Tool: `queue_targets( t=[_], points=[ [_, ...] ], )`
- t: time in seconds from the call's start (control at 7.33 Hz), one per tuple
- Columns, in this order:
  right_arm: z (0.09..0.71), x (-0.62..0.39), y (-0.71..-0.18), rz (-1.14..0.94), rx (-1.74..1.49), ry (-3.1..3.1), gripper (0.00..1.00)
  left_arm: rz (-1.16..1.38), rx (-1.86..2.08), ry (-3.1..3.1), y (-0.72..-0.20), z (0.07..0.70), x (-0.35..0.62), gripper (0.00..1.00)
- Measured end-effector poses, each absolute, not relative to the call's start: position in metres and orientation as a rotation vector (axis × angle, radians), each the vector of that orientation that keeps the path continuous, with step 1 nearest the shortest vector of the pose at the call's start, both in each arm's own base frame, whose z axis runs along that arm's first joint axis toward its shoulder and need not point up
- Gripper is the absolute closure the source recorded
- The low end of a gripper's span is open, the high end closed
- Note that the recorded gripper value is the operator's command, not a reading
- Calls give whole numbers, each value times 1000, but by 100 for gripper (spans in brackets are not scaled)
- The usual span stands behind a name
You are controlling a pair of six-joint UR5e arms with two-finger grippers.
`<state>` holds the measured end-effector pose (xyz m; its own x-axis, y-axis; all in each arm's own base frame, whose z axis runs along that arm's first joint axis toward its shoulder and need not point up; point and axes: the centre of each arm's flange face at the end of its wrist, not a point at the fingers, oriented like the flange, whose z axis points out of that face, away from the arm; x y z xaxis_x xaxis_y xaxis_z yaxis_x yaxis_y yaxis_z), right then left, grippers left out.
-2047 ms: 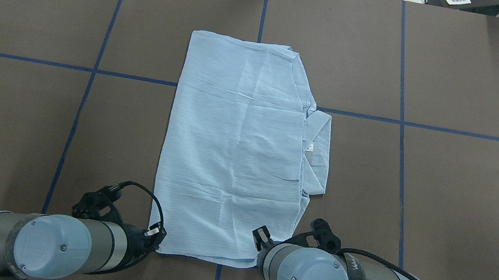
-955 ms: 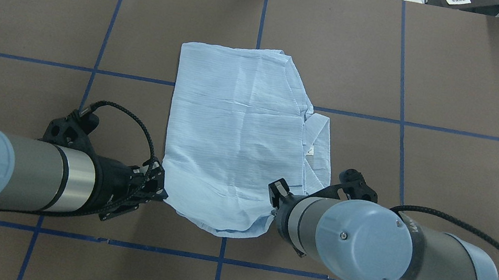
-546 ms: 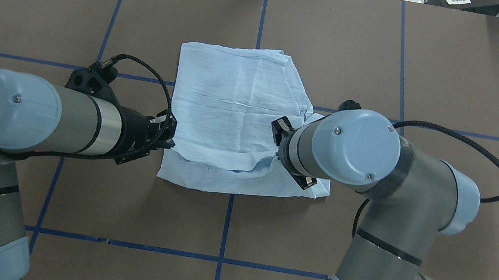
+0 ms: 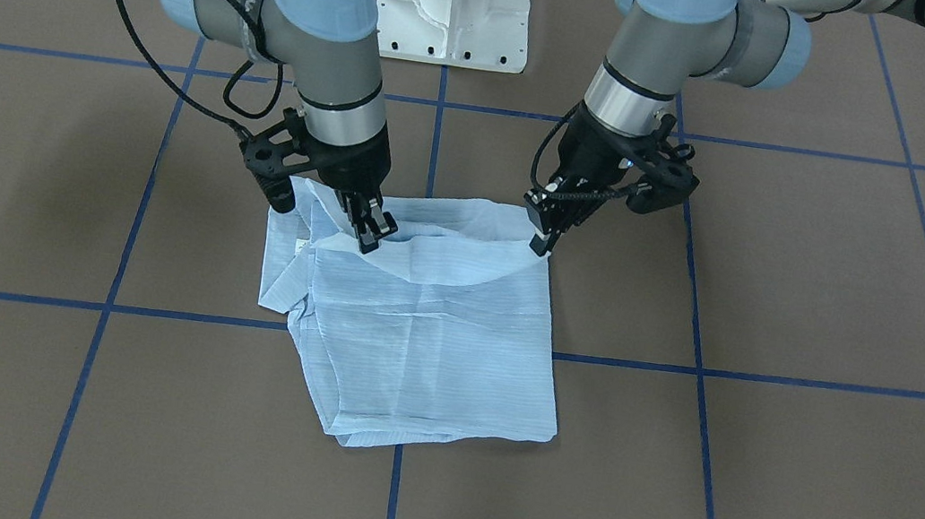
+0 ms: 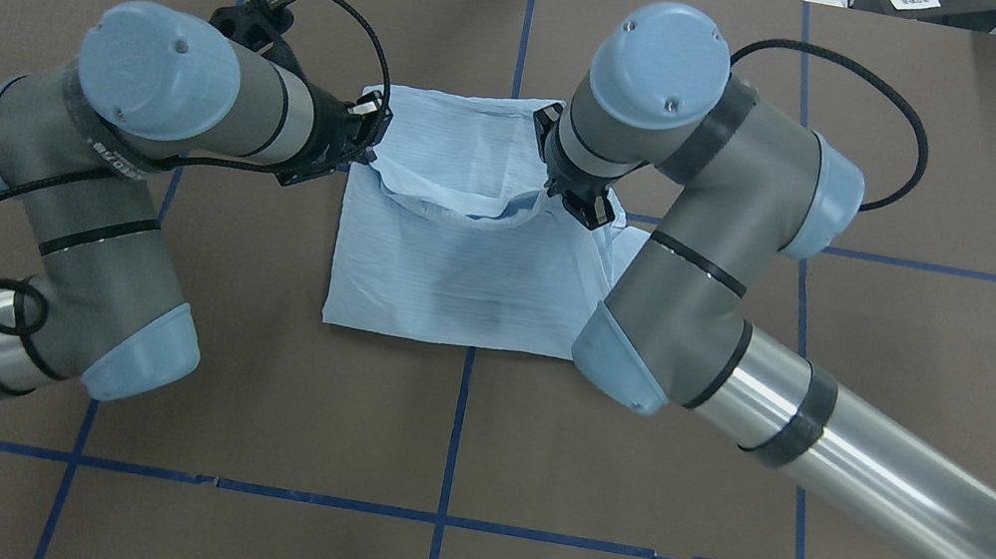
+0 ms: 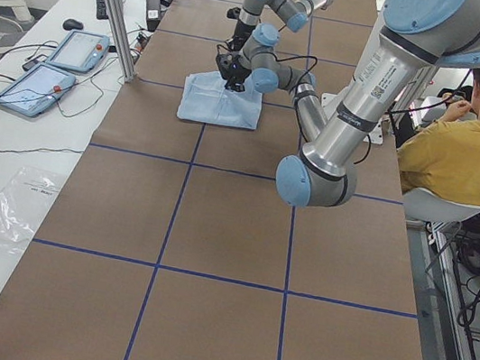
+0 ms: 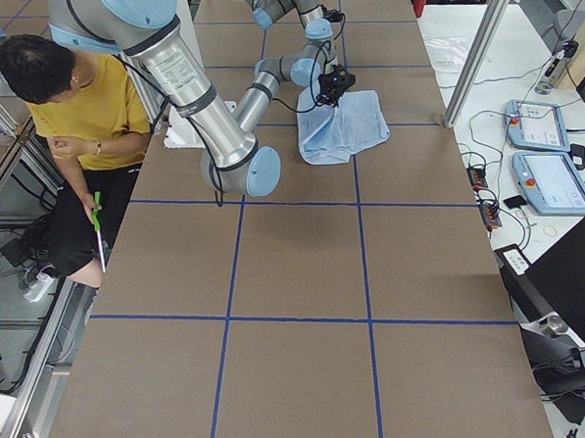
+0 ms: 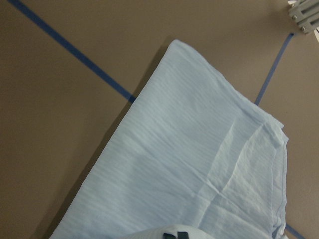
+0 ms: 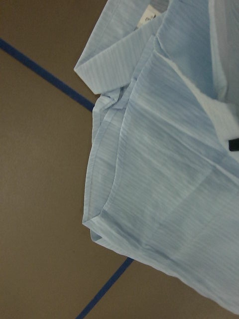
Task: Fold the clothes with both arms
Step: 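Lift the near edge with both grippers and fold it toward the far edge, then release the folded edge and raise both arms away from the shirt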
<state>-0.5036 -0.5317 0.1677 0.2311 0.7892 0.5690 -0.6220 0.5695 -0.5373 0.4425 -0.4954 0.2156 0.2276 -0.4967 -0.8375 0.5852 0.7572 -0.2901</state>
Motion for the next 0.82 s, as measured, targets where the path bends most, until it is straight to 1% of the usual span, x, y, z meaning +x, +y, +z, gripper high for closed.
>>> queue_targets(
  t=[0.27,0.55,0.68,0.82],
  points=[
    [179,-522,-595,966,-212,-907,100,-778,130,1113,-556,243,457,100],
    [187,-534,-633,932,-184,-888,100,-794,150,1111,-590,265,465,100],
    [191,-540,-643,912,-172,-886,100,-795,157,1107,-600,275,468,84],
    [203,-546,-652,885,-156,-889,1,-798,164,1107,-609,286,470,67]
  ],
)
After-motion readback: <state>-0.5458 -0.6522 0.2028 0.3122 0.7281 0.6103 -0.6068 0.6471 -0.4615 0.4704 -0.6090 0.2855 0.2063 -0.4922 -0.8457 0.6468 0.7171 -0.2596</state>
